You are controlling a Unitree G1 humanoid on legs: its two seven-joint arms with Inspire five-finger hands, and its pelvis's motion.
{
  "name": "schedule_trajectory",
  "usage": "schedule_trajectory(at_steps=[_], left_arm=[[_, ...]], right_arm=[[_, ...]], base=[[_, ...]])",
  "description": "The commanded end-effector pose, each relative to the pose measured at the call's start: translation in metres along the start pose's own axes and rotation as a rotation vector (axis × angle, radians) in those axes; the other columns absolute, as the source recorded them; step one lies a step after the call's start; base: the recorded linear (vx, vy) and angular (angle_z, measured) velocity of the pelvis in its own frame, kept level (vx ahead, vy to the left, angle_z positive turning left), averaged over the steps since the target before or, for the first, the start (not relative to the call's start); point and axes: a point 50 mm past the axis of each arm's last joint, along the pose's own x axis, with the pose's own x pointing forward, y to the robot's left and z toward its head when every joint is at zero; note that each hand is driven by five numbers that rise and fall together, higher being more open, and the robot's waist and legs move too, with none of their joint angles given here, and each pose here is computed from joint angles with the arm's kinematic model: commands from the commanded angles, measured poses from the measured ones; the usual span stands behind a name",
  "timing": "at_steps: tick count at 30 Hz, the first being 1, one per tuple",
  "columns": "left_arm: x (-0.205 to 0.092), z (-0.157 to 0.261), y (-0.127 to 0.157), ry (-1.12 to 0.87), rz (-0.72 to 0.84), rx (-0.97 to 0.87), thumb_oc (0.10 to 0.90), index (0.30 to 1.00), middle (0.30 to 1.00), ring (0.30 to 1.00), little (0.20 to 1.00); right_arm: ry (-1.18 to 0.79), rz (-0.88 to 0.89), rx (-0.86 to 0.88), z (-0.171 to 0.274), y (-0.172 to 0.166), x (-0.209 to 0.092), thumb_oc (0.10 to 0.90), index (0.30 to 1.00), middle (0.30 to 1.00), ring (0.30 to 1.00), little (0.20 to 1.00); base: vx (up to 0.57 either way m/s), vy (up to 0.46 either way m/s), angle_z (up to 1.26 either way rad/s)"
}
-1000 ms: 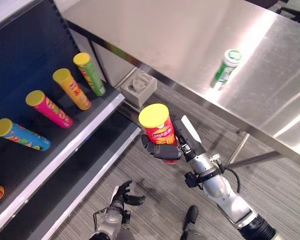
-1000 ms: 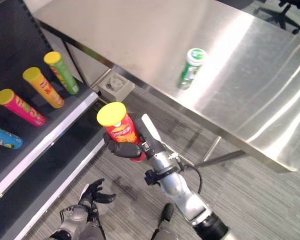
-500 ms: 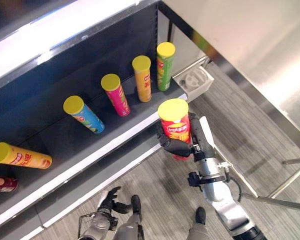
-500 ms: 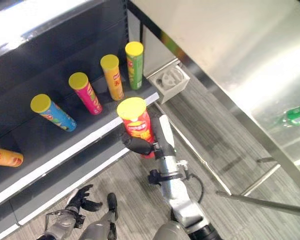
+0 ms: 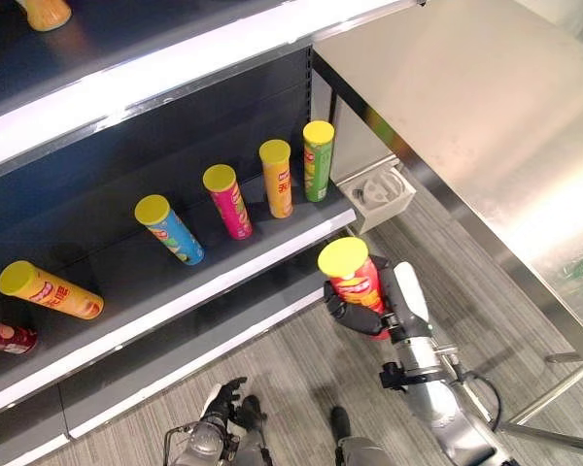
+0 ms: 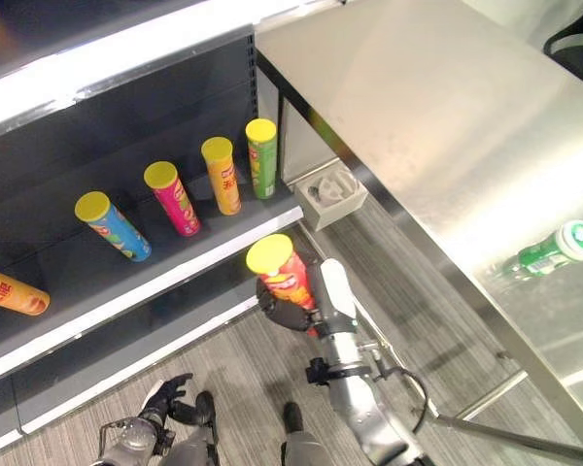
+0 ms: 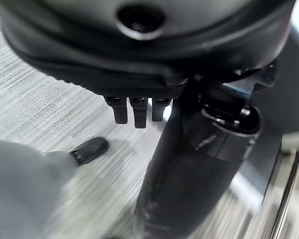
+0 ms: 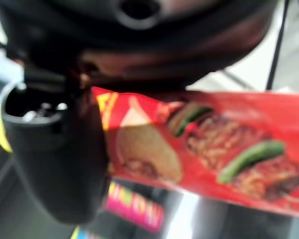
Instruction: Put the goods on the table back onto the shelves and tidy them up.
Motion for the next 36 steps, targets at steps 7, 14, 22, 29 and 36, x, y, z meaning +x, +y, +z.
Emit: schedule_trajectory(at_steps=[7,14,22,29,36], left_arm=[[0.002,0.011,-0.001,-0.074,0.008,0.134,0.800,0.900,0.900,0.900,0.900],[0.007,0.042,-0.012,-0.185,-0.092,0.299,0.800,0.900,0.900,0.900,0.900],[0.008,0.043,-0.003,-0.170,-0.039,0.189,0.800,0.900,0.900,0.900,0.900],[0.002,0.023,-0.010,-0.139,-0.086,0.256,0.800,0.900,0.900,0.900,0.900],[0.001,0.020,-0.006,-0.134,-0.088,0.272,0.800,0.900,0.900,0.900,0.900]], right_arm=[[-0.273,-0.130,0.157,0.051,-0.006,0.019,0.400,0.300,0.300,0.300,0.300],[-0.326,-0.178,0.135,0.063,-0.006,0.038,0.400,0.300,0.300,0.300,0.300],[-0.384,-0.220,0.238,0.083,-0.002,0.055,0.400,0.300,0.300,0.300,0.300],[-0.392,-0.334,0.330,0.091,-0.003,0.071,0.400,0.300,0.300,0.300,0.300],[-0.407,-0.476,0.293,0.099,-0.014,0.095,0.400,0.300,0.300,0.300,0.300]], base=[[0.05,0.294,0.31],[0.02,0.464,0.26],[-0.02,0.305,-0.01],[0.08,0.084,-0.32],[0.07,-0.046,0.09]])
